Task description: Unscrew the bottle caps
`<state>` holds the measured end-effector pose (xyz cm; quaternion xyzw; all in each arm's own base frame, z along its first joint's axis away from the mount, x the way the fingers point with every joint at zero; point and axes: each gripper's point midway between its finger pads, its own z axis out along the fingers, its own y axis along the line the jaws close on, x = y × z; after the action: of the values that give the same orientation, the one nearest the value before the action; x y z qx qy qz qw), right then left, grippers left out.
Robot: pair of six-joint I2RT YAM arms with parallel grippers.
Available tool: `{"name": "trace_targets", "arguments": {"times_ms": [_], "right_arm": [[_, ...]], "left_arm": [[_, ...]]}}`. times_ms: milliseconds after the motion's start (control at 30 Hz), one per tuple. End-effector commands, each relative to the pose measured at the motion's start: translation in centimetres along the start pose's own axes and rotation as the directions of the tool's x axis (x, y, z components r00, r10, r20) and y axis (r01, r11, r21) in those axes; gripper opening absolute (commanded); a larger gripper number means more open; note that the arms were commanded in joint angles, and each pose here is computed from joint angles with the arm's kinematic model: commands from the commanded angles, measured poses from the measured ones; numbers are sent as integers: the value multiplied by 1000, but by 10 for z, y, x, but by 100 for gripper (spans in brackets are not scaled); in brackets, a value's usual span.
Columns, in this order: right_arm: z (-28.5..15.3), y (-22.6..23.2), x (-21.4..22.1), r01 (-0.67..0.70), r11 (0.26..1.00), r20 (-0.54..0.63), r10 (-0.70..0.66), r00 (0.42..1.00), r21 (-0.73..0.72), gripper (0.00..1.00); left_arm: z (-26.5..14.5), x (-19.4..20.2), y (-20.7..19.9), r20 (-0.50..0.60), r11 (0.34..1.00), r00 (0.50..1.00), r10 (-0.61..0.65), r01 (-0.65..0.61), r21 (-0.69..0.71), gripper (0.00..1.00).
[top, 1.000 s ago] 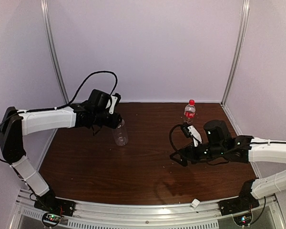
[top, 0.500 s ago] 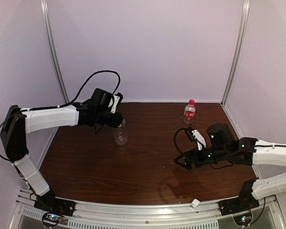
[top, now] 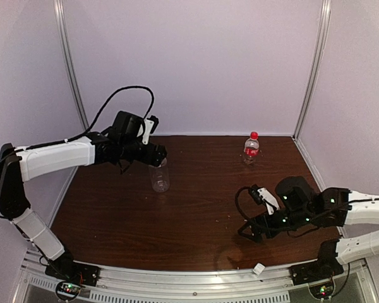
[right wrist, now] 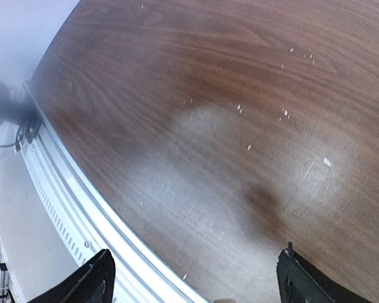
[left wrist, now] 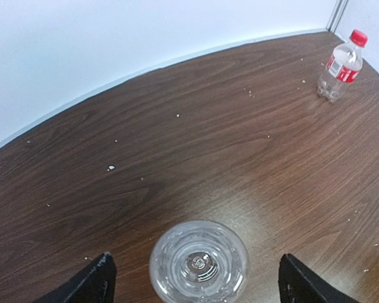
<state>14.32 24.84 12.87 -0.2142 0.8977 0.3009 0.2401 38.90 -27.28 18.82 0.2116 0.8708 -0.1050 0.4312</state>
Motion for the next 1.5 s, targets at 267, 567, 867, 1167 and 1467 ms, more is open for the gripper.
{"name": "trace_targets", "arguments": {"times_ms": [267,567,867,1167,1467], "right_arm": [[-12,2,91,-16,992,-249,48,967,128,88],[-2,-10,128,43,980,-381,36,924,196,77],[13,-17,142,95,970,-447,16,894,225,62],[21,-5,140,121,975,-472,-20,882,184,37],[46,40,81,224,970,-337,-179,924,99,23]], "left_arm": [[-70,-36,-4,154,996,987,-39,26,88,98],[-87,-26,-1,160,995,986,-46,31,91,98],[-87,-19,-1,142,995,989,-46,33,96,98],[-100,-21,6,170,997,985,-42,32,65,98],[-104,-16,13,175,997,982,-68,62,38,98]]}}
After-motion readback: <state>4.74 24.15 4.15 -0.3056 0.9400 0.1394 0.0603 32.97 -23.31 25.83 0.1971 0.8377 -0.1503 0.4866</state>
